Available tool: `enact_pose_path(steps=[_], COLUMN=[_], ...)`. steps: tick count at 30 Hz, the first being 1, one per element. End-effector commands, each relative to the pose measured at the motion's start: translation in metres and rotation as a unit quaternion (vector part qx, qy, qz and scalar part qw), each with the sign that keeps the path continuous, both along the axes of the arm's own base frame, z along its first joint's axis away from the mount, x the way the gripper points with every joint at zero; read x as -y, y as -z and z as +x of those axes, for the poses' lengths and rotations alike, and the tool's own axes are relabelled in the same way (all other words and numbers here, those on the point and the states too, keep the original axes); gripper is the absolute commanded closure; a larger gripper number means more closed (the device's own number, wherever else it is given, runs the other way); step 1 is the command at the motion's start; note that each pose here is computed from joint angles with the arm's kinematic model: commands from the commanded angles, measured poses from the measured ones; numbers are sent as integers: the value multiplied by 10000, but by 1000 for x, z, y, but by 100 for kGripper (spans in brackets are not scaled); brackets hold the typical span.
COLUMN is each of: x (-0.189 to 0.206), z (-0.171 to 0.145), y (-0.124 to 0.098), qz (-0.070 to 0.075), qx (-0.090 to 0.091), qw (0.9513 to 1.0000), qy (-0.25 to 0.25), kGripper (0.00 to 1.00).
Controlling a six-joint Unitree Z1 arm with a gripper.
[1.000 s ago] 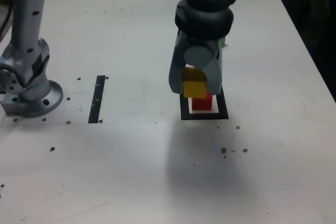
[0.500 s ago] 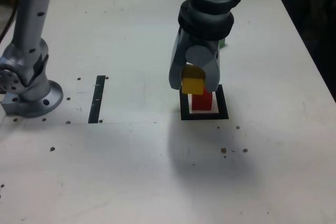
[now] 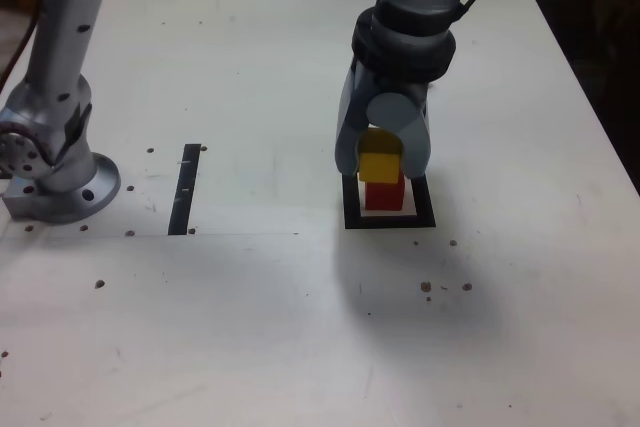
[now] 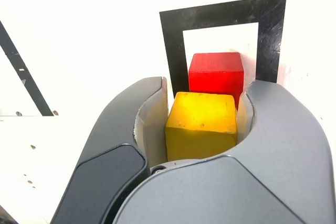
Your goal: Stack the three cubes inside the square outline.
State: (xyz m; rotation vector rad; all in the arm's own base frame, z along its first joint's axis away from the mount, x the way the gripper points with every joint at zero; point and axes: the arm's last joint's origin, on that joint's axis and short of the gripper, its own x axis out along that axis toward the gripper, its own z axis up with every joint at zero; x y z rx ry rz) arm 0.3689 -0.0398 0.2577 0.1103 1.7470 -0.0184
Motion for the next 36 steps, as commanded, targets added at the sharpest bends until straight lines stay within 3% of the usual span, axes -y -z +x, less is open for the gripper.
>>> enact_pose_path(steps=[1,13,24,29,36], x=[-1,-6,-7,-7,-10], z=[1,4,8,8,8], y=[1,12,16,15,18], qz=[8,27,23,72,60], qx=[-10,-111,-80,-39,-29], qw=[10000,9999,9999,10000,9999], qy=[-4,-61,-60,-46,-90], kGripper=[68,61,45,35,11])
